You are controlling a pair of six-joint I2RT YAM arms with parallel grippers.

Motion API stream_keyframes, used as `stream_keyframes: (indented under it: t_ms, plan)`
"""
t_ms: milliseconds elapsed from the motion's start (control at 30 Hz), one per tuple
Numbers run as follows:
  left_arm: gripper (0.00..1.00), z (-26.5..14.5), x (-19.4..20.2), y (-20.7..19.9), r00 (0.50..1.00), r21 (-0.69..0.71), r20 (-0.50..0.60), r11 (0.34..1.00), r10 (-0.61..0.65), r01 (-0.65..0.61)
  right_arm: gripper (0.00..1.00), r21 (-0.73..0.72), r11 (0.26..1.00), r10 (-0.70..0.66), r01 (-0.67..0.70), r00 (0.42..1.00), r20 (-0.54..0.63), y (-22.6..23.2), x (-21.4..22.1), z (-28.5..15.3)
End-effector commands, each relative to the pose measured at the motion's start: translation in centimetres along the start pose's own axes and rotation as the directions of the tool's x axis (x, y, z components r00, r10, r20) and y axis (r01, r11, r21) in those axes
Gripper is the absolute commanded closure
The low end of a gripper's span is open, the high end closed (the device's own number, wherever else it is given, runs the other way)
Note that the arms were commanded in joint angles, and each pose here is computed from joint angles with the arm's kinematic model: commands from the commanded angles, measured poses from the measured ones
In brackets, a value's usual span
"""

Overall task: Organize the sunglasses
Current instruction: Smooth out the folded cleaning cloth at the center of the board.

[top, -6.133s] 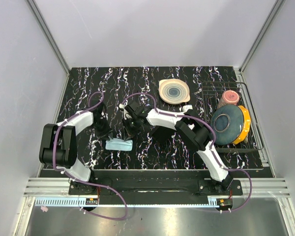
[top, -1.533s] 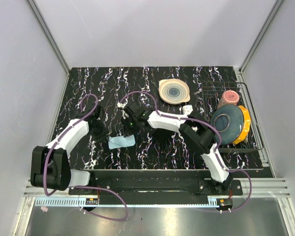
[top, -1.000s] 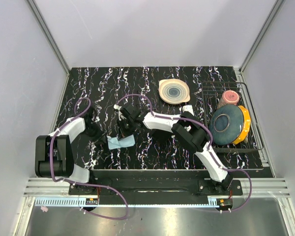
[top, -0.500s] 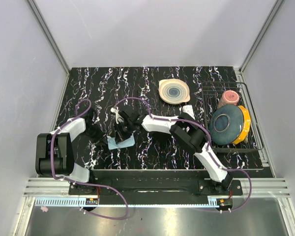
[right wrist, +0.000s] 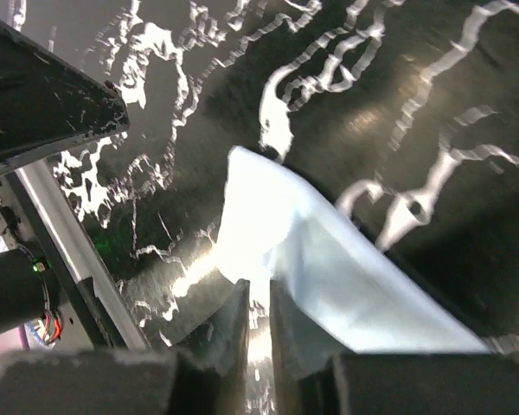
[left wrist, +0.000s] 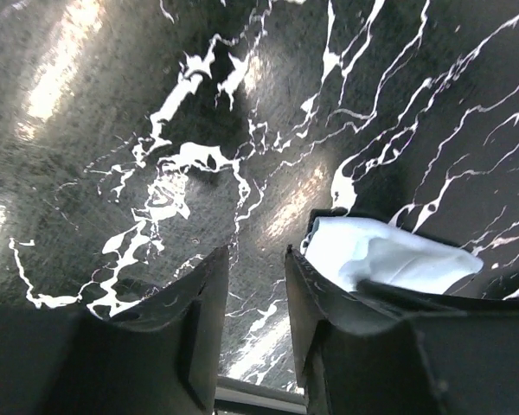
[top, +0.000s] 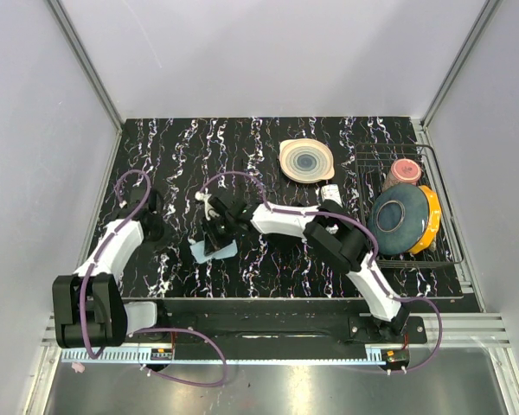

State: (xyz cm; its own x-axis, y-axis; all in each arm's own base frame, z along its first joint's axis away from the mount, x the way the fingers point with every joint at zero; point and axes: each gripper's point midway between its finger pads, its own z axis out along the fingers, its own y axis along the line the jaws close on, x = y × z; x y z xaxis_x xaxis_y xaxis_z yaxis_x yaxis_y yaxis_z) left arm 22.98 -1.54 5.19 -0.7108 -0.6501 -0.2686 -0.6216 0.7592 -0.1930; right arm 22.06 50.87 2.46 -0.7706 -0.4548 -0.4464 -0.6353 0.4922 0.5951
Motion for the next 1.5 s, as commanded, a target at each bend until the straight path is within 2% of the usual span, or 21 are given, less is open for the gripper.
stream_keyframes:
  t_ms: [0,67,167,267,400,533,1233,1467]
  plan:
    - [0.61,0.4,1.5,-1.1,0.998,0.096,-0.053,0.995,0.035,-0.030,0.75,0.208,0.977,0.007,-0.042,0.986,0.168,-1.5,-4.0,-5.3]
    - [0.57,0.6,2.1,-1.3,0.996,0.108,-0.077,0.993,0.051,-0.042,0.63,0.256,0.965,0.008,-0.063,0.978,0.209,-2.1,-4.7,-7.2]
    - [0.51,1.0,2.6,-2.0,0.992,0.129,-0.102,0.990,0.076,-0.063,0.53,0.344,0.935,0.009,-0.086,0.976,0.220,-3.3,-4.5,-9.0]
    - [0.48,1.4,3.3,-2.4,0.987,0.127,-0.122,0.988,0.106,-0.091,0.49,0.389,0.916,0.016,-0.098,0.978,0.209,-4.0,-4.1,-9.9]
    - [0.42,2.3,4.1,-2.3,0.980,0.100,-0.157,0.989,0.124,-0.109,0.48,0.415,0.904,0.035,-0.108,0.983,0.180,-4.6,-3.6,-9.7]
    - [0.42,2.6,4.1,-2.2,0.978,0.081,-0.161,0.989,0.133,-0.121,0.46,0.432,0.897,0.061,-0.095,0.994,0.092,-5.7,-1.9,-8.3]
    - [0.44,2.7,4.1,-2.1,0.977,0.067,-0.160,0.989,0.144,-0.135,0.68,0.422,0.900,0.147,-0.107,0.987,-0.063,-7.0,2.0,-5.1]
    - [0.43,2.6,4.1,-2.1,0.977,0.066,-0.159,0.989,0.144,-0.135,0.74,0.505,0.858,0.156,-0.097,0.985,-0.077,-8.1,2.2,-4.8]
